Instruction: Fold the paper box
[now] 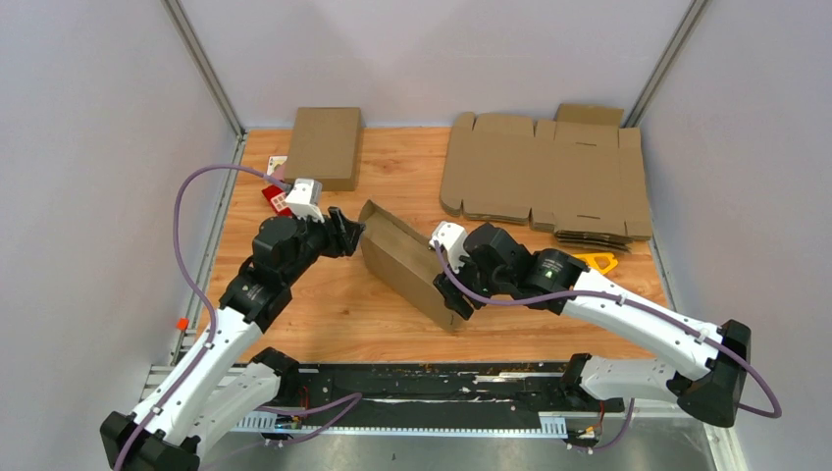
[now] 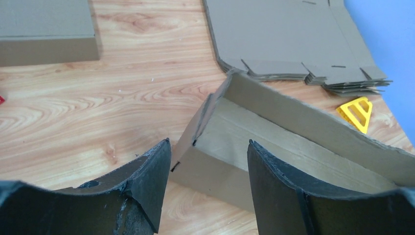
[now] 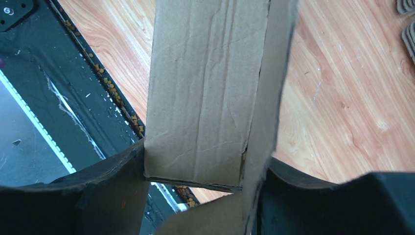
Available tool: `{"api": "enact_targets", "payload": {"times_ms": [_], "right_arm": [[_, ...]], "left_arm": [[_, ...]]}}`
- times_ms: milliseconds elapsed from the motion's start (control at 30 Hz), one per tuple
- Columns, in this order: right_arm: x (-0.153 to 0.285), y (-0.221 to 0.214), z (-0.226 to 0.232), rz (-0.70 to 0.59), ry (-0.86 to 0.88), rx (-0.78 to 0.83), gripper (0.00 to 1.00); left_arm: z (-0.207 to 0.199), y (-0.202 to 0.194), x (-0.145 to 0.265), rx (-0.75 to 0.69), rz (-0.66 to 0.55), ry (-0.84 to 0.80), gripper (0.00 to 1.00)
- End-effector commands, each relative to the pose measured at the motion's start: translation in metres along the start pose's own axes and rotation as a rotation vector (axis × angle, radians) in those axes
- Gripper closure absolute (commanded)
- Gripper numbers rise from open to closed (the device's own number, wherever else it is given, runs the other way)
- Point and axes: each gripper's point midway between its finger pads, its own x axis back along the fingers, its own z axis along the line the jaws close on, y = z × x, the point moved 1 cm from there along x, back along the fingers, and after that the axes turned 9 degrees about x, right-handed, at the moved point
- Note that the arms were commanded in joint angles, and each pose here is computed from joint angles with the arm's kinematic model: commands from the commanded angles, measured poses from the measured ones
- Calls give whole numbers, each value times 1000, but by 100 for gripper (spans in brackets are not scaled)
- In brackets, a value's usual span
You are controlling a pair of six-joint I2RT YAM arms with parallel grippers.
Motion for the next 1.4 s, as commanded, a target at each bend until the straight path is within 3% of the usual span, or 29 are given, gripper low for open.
{"api": "enact_targets", "payload": {"times_ms": [0,100,333,533,900,1267,1367], "right_arm": [[-8,22,-6,-77,-18,52,36],[-9,24,-6,-84,-16,56,30],[-1,20,-19,-57,-105,-2,3],[22,19,-26,-90,-190,-187,1],[46,-4,-20,-136,-227,-470,15],[43,12,-10,-179,-161,-526,61],[38,19,-10,-193,-151,-545,66]], "left_arm": [[4,5,-7,-35,-57,-7,35],[9,8,-11,-37,-89,20,40],[8,6,-22,-32,-88,6,48],[3,6,-26,-26,-83,-23,50],[2,-1,-33,-43,-64,-43,53],[0,-4,-34,-52,-55,-63,66],[4,-11,-36,-55,-44,-60,68]]}}
